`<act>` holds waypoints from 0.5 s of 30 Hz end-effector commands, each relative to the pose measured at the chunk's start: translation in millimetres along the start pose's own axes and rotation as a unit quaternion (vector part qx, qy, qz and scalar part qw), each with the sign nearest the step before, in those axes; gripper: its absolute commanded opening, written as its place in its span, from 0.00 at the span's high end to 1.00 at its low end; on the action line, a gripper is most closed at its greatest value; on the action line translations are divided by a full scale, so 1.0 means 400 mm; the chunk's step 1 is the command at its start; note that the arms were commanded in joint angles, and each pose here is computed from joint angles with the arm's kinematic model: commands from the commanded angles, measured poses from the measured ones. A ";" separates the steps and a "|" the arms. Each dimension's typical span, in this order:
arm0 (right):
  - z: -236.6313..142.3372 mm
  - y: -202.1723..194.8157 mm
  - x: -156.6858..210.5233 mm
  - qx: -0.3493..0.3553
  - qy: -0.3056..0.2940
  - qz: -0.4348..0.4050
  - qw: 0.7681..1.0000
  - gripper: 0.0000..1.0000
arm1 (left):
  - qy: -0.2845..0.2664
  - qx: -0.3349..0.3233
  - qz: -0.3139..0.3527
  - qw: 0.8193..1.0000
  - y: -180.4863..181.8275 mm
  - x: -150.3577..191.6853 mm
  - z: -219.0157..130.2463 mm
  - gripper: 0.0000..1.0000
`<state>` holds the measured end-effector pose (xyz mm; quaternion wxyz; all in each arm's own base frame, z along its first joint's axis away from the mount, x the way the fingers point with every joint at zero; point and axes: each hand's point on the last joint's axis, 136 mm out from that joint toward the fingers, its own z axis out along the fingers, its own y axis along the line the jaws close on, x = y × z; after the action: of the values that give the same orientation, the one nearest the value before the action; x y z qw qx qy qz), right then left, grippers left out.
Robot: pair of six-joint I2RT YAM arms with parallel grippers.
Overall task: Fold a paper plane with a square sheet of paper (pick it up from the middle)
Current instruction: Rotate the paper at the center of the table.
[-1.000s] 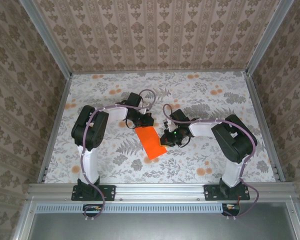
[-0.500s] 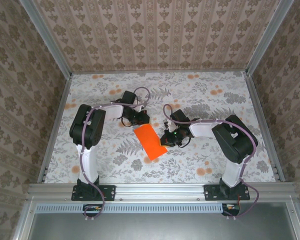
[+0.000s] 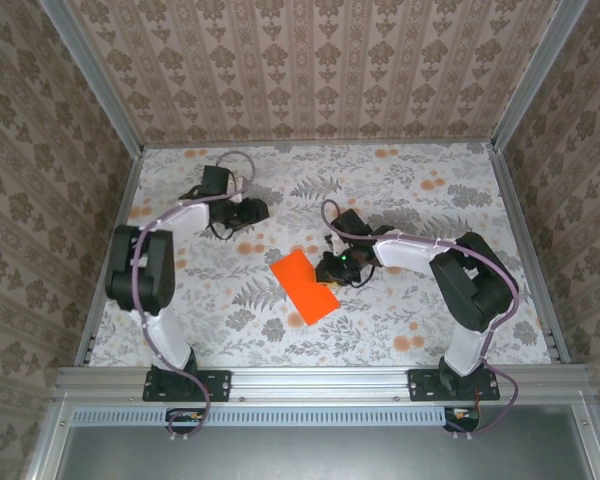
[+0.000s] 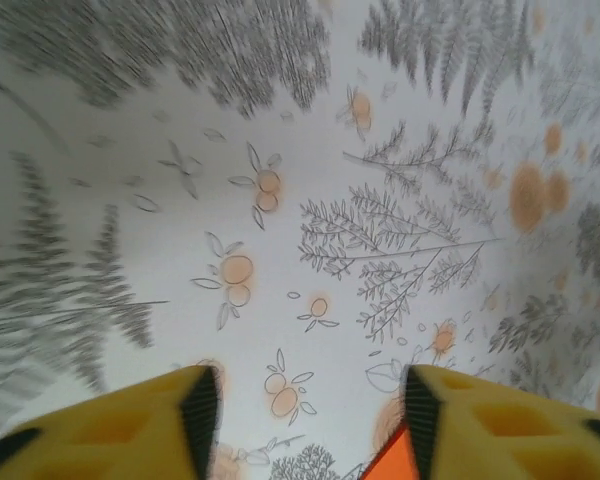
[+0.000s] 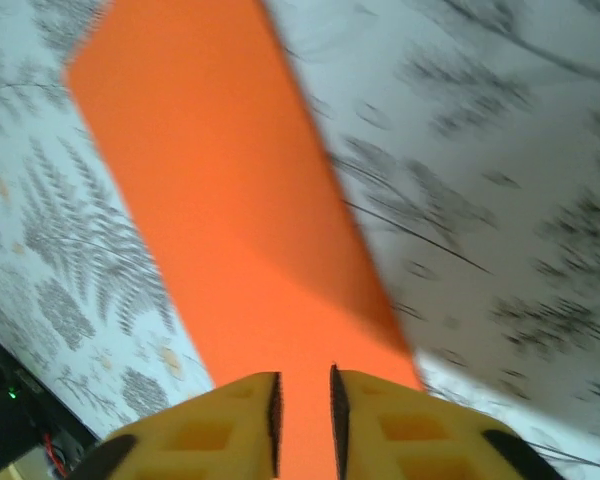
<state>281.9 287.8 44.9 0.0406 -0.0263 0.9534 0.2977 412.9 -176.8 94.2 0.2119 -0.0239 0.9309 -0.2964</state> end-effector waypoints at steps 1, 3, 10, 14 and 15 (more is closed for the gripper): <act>0.010 0.034 -0.030 0.044 -0.017 -0.040 0.998 0.69 | -0.038 -0.049 -0.033 0.998 0.034 0.011 -0.082 0.34; 0.031 0.050 -0.044 0.057 -0.018 -0.053 0.997 0.65 | -0.062 -0.065 -0.045 0.995 0.050 0.018 -0.127 0.25; 0.116 0.079 -0.095 0.066 -0.011 -0.053 0.996 0.60 | -0.106 -0.086 -0.075 0.988 0.089 0.075 -0.239 0.04; 0.140 0.064 -0.123 0.086 -0.017 -0.045 0.995 0.59 | -0.100 -0.075 -0.073 0.989 0.083 0.114 -0.257 0.00; 0.143 0.051 -0.131 0.095 -0.020 -0.038 0.995 0.58 | -0.096 -0.068 -0.074 0.990 0.080 0.124 -0.256 0.00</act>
<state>324.7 349.0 23.4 0.0662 -0.0708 0.9653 0.2425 340.1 -103.6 135.6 0.2876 -0.1291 0.9186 -0.2385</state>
